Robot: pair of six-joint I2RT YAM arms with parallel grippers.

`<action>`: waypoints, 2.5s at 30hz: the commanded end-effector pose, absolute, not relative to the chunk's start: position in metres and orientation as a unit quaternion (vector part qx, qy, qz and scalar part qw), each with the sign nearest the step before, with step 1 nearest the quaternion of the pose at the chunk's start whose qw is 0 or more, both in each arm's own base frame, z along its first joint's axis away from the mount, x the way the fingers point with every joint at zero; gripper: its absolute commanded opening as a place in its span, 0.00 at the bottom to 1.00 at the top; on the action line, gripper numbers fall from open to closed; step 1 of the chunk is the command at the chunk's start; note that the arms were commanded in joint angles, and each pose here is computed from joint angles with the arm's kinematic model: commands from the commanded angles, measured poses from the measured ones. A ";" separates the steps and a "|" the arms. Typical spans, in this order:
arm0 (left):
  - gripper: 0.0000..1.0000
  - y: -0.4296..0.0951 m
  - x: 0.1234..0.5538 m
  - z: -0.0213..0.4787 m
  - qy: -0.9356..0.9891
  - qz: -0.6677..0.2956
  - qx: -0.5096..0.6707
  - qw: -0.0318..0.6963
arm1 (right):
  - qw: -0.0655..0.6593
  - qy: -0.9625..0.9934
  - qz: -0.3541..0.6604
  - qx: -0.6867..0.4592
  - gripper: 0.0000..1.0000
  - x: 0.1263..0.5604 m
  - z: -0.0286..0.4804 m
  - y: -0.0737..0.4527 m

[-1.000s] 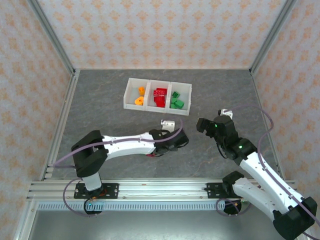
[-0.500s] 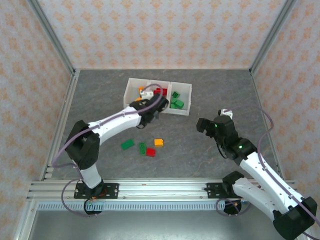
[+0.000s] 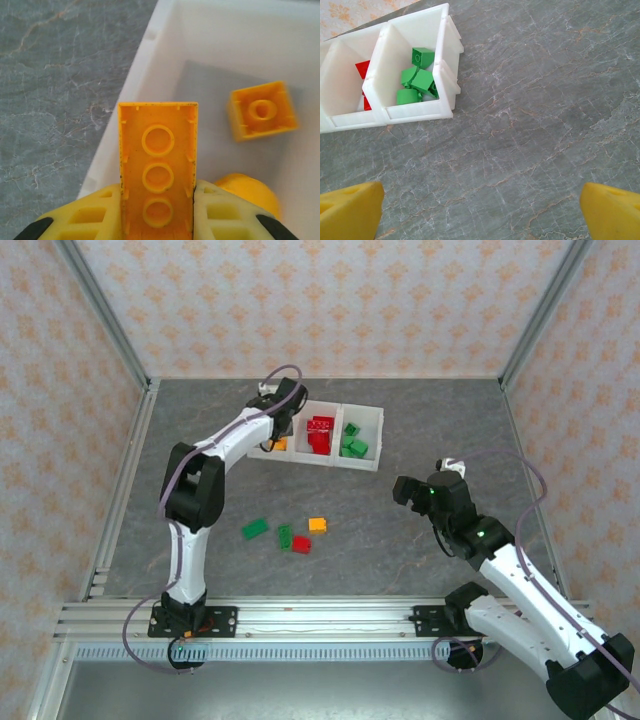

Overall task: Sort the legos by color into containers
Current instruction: Place the lego in the container, then pick up the lego from the middle-left of the table.

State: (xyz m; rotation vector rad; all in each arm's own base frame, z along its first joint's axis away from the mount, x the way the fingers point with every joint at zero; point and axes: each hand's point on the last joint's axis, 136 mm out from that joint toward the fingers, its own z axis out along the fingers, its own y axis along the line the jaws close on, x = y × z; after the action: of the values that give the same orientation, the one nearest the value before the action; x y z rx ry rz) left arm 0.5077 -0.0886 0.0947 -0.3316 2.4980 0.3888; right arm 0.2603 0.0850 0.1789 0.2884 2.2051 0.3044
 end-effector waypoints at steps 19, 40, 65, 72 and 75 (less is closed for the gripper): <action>0.75 -0.101 0.496 0.174 0.919 0.038 -0.115 0.375 | 0.433 0.887 0.107 0.119 1.00 0.263 0.174 0.082; 0.99 -0.185 0.329 0.120 0.947 -0.078 -0.048 0.309 | 0.420 0.895 0.104 0.112 1.00 0.264 0.166 0.085; 0.76 -0.280 0.270 0.044 0.980 -0.068 0.015 0.186 | 0.417 0.896 0.108 0.109 1.00 0.264 0.165 0.087; 0.62 -0.283 0.271 0.034 0.983 -0.058 0.019 0.174 | 0.417 0.896 0.109 0.109 1.00 0.264 0.165 0.087; 0.62 -0.281 0.271 0.032 0.984 -0.049 0.021 0.171 | 0.417 0.896 0.107 0.109 1.00 0.264 0.164 0.087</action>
State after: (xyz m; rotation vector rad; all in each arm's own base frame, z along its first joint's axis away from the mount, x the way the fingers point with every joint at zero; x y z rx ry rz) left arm 0.2719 -0.2846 0.0324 0.0600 2.7746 -0.1876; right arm 0.2632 0.0873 0.1633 0.2817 2.2626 0.2713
